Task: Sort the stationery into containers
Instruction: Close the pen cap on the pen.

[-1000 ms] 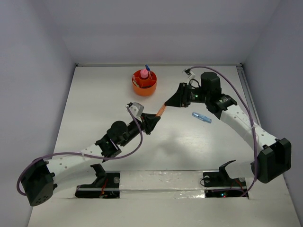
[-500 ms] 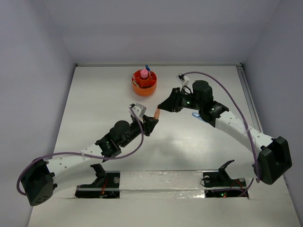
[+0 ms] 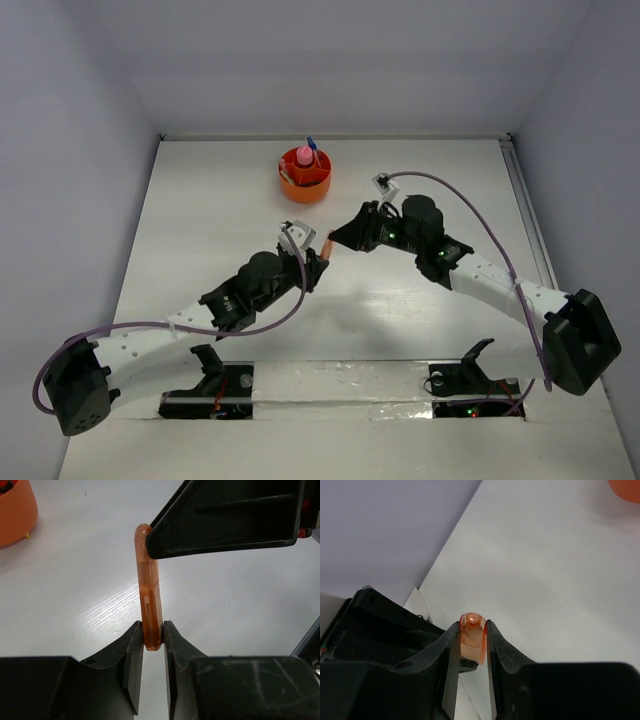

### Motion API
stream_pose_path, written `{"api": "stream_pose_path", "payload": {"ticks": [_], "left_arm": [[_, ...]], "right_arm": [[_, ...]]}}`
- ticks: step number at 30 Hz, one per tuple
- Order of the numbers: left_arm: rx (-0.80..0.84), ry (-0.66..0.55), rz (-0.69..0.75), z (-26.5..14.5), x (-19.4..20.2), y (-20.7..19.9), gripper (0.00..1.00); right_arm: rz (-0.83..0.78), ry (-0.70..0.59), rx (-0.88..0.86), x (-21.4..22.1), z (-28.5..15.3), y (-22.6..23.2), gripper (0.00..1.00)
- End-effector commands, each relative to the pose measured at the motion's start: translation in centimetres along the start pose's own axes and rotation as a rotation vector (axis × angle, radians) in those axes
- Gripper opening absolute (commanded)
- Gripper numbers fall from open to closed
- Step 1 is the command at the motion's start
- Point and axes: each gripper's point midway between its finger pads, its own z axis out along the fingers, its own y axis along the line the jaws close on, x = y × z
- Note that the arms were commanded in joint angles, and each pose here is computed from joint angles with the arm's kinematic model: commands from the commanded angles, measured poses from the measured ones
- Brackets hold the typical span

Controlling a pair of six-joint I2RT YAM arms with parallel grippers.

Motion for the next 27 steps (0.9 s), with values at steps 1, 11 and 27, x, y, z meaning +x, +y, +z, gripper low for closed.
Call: {"api": "stream_pose_path", "payload": {"ticks": [1,11,27], "left_arm": [[0.14,-0.599,-0.085,-4.3,-19.5,-4.0,0.0],[0.117,-0.504,-0.128,-3.0,-15.2,-3.1,0.0],[-0.15,-0.392,-0.241,-0.2,-11.0,4.2,0.0]], "right_arm": [[0.137,0.348,0.004,10.6,-1.4,-0.2,0.0],[0.005,0.156,-0.06,2.5,1.6,3.5,0.0],[-0.175,-0.274,0.006,-9.1,-6.9,7.2,0.62]]}}
